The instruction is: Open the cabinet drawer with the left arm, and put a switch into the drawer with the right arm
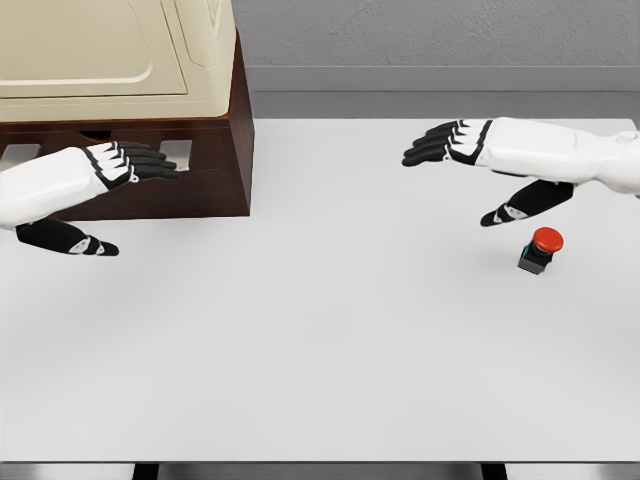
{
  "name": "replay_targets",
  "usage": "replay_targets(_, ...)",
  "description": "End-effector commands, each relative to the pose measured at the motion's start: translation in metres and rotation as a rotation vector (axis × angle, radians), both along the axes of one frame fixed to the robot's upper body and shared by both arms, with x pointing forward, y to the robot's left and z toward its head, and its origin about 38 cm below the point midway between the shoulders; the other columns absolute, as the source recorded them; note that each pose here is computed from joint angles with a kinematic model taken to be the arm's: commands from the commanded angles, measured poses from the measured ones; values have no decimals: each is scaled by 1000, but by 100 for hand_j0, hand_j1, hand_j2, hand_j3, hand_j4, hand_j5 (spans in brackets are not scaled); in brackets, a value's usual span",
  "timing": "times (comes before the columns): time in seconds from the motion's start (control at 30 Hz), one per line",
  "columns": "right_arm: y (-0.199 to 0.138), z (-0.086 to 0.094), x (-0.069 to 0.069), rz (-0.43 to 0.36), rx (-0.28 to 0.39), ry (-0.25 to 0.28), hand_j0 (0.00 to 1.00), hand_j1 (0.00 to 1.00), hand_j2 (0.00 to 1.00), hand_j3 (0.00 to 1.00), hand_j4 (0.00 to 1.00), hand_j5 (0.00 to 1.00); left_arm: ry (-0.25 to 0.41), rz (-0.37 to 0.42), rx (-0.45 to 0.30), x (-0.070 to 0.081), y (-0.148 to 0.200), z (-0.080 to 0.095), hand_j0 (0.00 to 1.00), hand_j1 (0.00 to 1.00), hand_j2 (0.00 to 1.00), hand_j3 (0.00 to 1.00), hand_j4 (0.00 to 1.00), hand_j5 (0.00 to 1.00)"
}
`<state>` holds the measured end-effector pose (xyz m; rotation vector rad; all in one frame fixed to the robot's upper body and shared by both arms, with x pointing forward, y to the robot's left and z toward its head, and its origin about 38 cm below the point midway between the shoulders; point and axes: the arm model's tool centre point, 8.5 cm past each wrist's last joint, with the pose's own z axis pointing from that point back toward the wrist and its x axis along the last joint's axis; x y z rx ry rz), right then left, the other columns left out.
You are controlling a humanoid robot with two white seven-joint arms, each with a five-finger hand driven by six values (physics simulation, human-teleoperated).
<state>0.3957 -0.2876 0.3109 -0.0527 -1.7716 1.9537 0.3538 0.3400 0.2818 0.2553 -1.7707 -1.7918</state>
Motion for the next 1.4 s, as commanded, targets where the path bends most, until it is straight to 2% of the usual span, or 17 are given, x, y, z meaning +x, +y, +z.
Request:
replay_targets(0.0, -1, 1, 0, -4, 7, 4, 100, 100, 100, 100, 100, 100, 5, 5, -1, 0, 2, 0, 100, 100, 100, 100, 100, 100)
replay_targets(0.07, -5, 4, 1, -17, 7, -5, 100, 100, 100, 100, 100, 100, 8, 5, -1, 0, 1, -1, 100, 100, 100, 100, 100, 100)
replay_targets(0.17, -25, 25, 0, -66, 13, -57, 100, 100, 100, 100, 100, 100, 14, 15, -6, 1, 4, -2, 100, 100, 100, 100, 100, 100)
replay_targets(0.23, -32, 12, -3, -85, 7, -24, 100, 100, 100, 100, 100, 100, 42, 11, 16, 0, 6, -4, 100, 100, 100, 100, 100, 100)
replay_targets(0.3, -39, 9, -5, -101, -5, -14, 100, 100, 100, 100, 100, 100, 80, 13, 37, 1, 10, -7, 100, 100, 100, 100, 100, 100)
replay_targets(0.33, -45, 3, -6, -117, -21, 4, 100, 100, 100, 100, 100, 100, 81, 26, 40, 3, 14, -7, 100, 100, 100, 100, 100, 100)
replay_targets(0.4, -60, 8, -9, -151, -53, 4, 100, 100, 100, 100, 100, 100, 80, 33, 40, 4, 15, -8, 100, 100, 100, 100, 100, 100)
replay_targets(0.47, -73, 3, -4, -195, -42, 18, 100, 100, 100, 100, 100, 100, 81, 61, 46, 8, 24, -9, 100, 100, 100, 100, 100, 100)
replay_targets(0.57, -76, 4, -4, -202, -40, 17, 100, 100, 100, 100, 100, 100, 75, 97, 47, 14, 34, -8, 100, 100, 100, 100, 100, 100)
replay_targets(0.6, -77, -10, -8, -205, -47, 51, 100, 100, 100, 100, 100, 100, 76, 111, 46, 16, 38, -8, 100, 100, 100, 100, 100, 100)
replay_targets(0.83, -106, -8, -18, -265, -166, 62, 100, 100, 100, 100, 100, 100, 88, 156, 21, 22, 50, -9, 100, 100, 100, 100, 100, 100)
replay_targets(0.9, -108, -26, -22, -266, -221, 88, 100, 100, 100, 100, 100, 100, 89, 176, 20, 24, 56, -11, 100, 100, 100, 100, 100, 100)
replay_targets(0.93, -106, -33, -21, -266, -256, 78, 100, 100, 100, 100, 100, 100, 89, 179, 17, 25, 57, -12, 100, 100, 100, 100, 100, 100)
replay_targets(1.1, -109, -39, -17, -280, -289, 67, 100, 100, 100, 100, 100, 100, 104, 191, 3, 26, 59, -16, 100, 100, 100, 100, 100, 100)
replay_targets(1.13, -110, -43, -16, -287, -302, 69, 100, 100, 100, 100, 100, 100, 108, 193, -6, 27, 59, -16, 100, 100, 100, 100, 100, 100)
replay_targets(1.2, -109, -61, -6, -308, -272, 86, 100, 100, 100, 100, 100, 100, 116, 199, -21, 27, 60, -17, 100, 100, 100, 100, 100, 100)
replay_targets(1.37, -107, -80, -8, -298, -356, 100, 100, 100, 100, 100, 100, 100, 130, 223, -31, 32, 65, -25, 100, 100, 100, 100, 100, 100)
